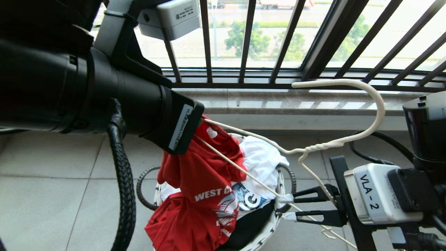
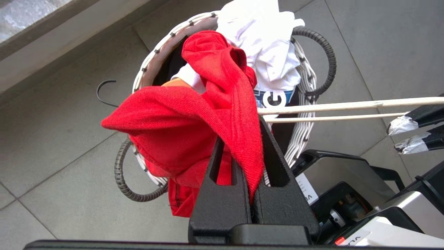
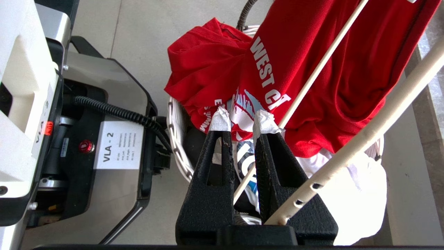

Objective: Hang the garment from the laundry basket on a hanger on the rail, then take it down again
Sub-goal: Hang the clothes on the clothes rack

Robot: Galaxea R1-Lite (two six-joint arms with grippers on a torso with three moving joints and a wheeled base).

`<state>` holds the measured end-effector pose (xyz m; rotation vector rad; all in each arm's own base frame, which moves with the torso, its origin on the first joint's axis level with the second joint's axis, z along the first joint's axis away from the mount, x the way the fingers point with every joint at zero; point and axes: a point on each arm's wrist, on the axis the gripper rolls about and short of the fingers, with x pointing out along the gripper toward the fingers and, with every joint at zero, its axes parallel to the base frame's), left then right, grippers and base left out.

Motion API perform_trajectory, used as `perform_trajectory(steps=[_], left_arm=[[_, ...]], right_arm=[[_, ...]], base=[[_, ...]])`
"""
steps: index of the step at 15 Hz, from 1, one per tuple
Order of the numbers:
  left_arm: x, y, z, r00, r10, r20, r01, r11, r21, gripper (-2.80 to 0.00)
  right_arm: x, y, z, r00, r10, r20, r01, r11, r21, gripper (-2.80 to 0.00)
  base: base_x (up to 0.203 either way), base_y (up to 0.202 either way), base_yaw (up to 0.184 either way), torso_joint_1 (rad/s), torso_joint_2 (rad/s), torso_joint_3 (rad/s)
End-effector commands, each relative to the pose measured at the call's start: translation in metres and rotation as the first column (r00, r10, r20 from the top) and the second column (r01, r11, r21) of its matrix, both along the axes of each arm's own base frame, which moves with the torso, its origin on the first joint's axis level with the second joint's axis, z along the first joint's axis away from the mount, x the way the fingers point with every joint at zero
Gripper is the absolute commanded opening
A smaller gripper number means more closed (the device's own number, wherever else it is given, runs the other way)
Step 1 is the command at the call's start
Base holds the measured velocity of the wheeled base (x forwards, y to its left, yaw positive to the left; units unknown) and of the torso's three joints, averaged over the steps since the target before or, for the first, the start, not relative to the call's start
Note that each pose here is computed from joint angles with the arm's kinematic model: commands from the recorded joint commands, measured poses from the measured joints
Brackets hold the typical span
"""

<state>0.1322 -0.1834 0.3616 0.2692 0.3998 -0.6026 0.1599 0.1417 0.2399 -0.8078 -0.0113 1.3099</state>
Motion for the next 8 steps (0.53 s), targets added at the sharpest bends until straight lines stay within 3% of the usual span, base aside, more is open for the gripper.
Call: perform_trajectory(steps=[1,3,6,8], left_arm=[[0.0,0.002,0.007,0.999,0.017,0.045,-0.018,1.0,0.021,-2.8],[-0.001,0.006,0.009,0.994,0.059,0.093,-0.065,0.996,0.062,-2.8],[-0.001,0.008,0.009,0.992,0.061,0.109,-0.07,0.994,0.086,-2.8],[0.0,0.01,0.008,0.984,0.109,0.142,-0.126,0.984,0.122,-2.8]], right_arm=[[0.003,0.003,-0.003,0.997,-0.018,-0.073,0.019,1.0,0.014,-2.8],[0.008,0.007,0.008,0.983,-0.061,-0.171,0.075,0.994,0.076,-2.8],[0.007,0.007,0.008,0.982,-0.045,-0.186,0.061,0.995,0.083,-2.8],[0.005,0.006,0.006,0.98,-0.047,-0.196,0.063,0.995,0.078,-2.8]], base=[[0.0,0.0,0.0,0.0,0.0,0.0],[0.0,0.0,0.0,0.0,0.0,0.0],[0.0,0.0,0.0,0.0,0.0,0.0],[0.0,0.0,0.0,0.0,0.0,0.0]])
